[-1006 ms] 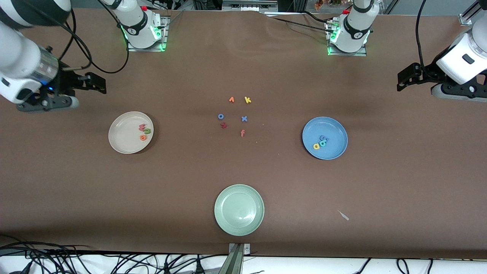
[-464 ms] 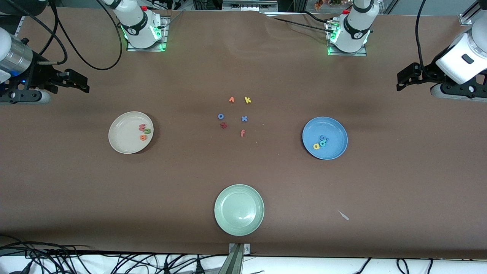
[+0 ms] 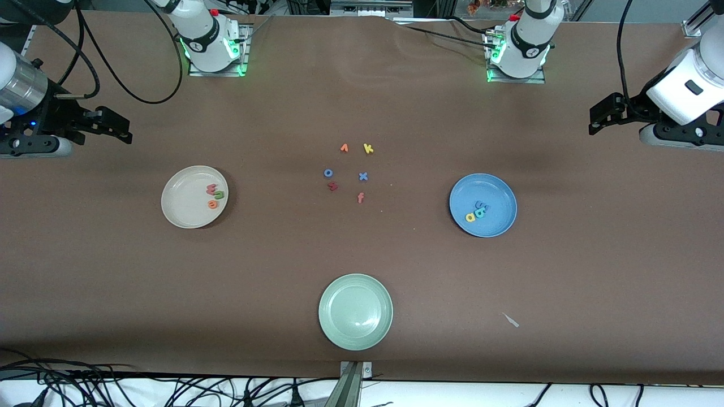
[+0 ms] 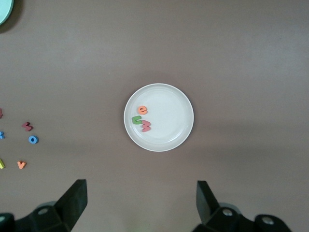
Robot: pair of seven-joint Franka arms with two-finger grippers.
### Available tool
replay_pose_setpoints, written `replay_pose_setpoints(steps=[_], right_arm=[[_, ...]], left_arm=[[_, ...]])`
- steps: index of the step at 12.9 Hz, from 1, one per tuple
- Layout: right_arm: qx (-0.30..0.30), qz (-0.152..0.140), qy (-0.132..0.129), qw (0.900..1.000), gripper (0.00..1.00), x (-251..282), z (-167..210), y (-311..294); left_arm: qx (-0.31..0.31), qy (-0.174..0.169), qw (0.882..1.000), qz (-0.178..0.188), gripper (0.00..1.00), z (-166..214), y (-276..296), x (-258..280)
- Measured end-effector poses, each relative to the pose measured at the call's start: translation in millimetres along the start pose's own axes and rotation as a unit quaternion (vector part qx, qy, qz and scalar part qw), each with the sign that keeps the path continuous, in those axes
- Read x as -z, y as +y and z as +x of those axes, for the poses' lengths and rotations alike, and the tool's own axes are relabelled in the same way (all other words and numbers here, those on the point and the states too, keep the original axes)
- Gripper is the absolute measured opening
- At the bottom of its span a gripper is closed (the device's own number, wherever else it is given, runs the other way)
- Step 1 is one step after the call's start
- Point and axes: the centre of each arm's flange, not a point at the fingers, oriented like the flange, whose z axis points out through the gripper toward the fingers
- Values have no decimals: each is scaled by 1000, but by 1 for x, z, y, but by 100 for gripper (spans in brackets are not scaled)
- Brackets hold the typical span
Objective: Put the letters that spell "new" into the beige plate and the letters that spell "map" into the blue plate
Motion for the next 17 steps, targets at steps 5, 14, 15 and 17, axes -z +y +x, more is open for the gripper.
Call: replay_pose_setpoints(steps=[5,14,15,17], right_arm=[[-9,1,4,1000,100,0,2,10],[-8,1,-6,1000,100,-13,8,8],[-8,1,-6,1000,100,-13,8,8],[-8,1,-6,1000,100,-13,8,8]], left_arm=[[-1,0,1000,0,100,0,1,0],[-2,-1,1000,0,100,0,2,0],[-2,-1,1000,0,100,0,2,0],[-2,-1,1000,0,100,0,2,0]])
